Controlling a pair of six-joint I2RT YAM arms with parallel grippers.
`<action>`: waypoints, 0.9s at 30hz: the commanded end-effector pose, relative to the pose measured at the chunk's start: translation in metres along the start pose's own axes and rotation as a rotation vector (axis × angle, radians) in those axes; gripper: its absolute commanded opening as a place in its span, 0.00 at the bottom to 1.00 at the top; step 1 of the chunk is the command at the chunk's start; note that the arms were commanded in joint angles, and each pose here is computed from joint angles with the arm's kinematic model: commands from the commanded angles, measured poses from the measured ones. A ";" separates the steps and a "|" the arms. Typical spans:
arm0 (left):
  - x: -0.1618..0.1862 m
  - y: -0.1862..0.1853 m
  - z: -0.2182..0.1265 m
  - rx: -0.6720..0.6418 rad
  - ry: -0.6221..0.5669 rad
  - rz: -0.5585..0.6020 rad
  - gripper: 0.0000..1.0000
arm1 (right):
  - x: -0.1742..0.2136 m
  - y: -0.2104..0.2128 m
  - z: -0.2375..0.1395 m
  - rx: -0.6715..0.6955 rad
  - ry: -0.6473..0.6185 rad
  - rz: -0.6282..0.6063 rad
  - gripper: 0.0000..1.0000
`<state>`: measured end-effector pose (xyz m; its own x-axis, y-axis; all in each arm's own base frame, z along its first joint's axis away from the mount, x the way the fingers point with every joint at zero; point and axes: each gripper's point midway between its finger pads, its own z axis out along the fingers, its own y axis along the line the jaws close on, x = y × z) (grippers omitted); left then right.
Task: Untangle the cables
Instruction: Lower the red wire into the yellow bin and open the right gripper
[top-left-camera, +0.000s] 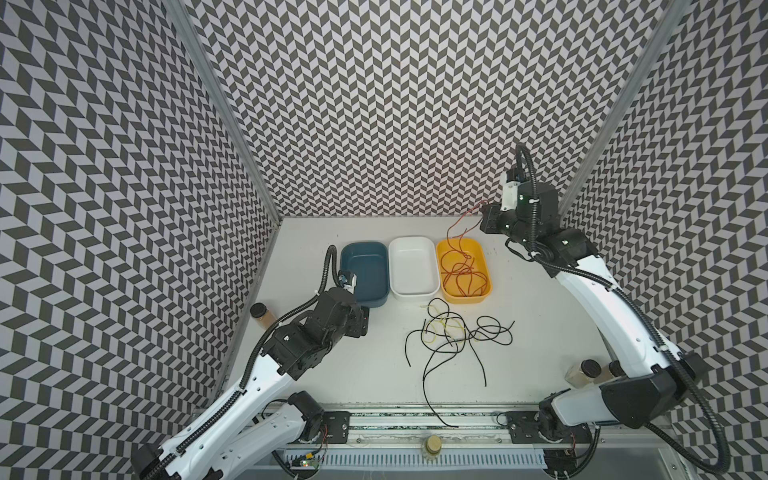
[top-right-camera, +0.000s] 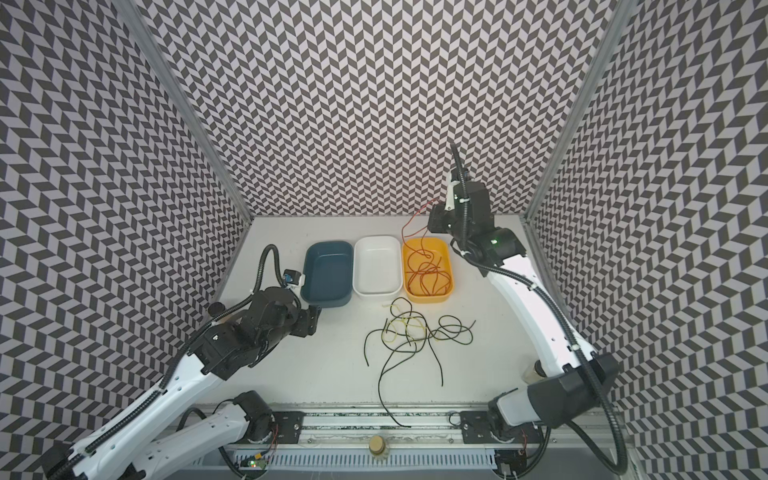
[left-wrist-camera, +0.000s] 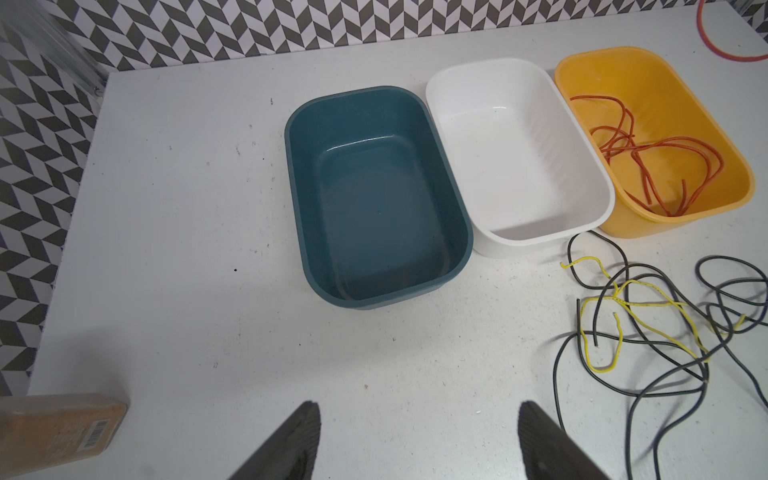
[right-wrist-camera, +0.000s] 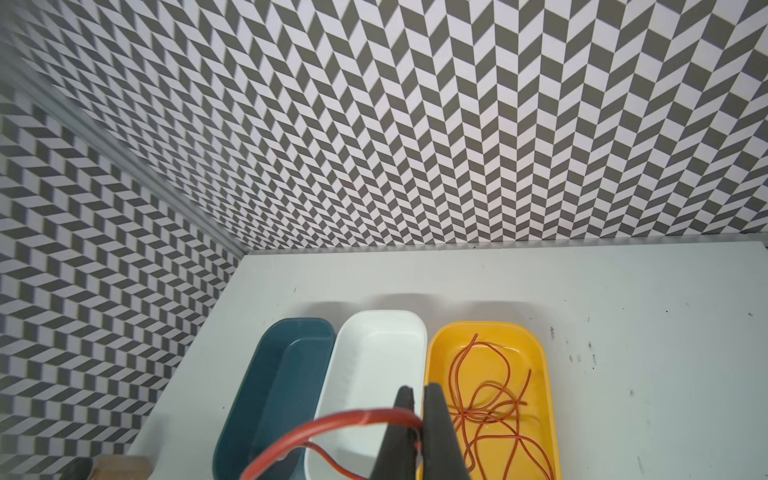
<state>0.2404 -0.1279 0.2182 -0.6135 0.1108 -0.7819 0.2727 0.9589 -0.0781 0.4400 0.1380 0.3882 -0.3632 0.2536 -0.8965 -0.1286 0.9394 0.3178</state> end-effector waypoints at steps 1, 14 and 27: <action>0.001 0.001 0.001 -0.003 -0.002 0.002 0.77 | 0.006 -0.019 0.023 0.082 -0.045 0.014 0.00; 0.002 0.000 0.003 0.002 0.007 0.003 0.77 | 0.114 -0.092 0.082 0.354 0.098 0.024 0.00; 0.004 0.000 0.006 -0.002 0.017 0.006 0.77 | 0.176 -0.133 0.109 0.567 0.282 0.020 0.00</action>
<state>0.2414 -0.1300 0.2134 -0.6259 0.1193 -0.7707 0.2764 0.9580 -0.0762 0.4933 0.0940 0.1546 -0.6056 0.2474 -0.7563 0.2977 0.9519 0.0730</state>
